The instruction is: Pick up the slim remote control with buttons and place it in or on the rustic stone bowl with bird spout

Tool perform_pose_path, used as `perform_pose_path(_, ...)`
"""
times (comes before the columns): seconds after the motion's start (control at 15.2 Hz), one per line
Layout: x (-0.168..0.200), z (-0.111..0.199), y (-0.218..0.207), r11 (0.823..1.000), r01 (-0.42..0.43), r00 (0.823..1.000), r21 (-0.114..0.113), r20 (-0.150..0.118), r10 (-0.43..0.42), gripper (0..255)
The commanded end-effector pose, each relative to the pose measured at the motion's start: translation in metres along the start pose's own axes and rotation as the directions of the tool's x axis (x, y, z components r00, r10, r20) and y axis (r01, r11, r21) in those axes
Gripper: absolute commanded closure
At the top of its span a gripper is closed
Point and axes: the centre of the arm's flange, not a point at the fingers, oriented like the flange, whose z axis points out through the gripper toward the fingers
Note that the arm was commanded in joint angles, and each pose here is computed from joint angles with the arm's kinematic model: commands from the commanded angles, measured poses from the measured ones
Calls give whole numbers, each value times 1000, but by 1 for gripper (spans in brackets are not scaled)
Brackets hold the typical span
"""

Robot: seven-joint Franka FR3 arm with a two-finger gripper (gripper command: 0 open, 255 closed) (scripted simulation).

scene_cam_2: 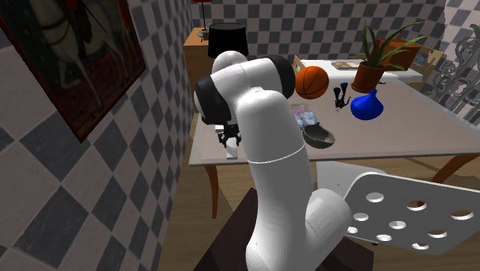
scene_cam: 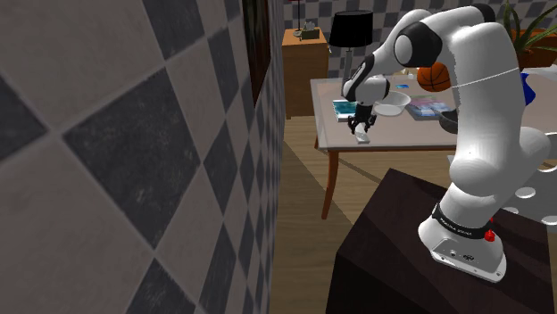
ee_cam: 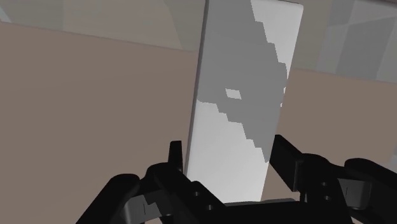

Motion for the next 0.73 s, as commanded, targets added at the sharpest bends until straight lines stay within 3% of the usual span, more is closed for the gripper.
perform_pose_path(0.0,0,-8,0,1000,0,1000,0,0,0,255)
perform_pose_path(0.66,-1,-61,-1,1000,0,1000,0,0,0,255)
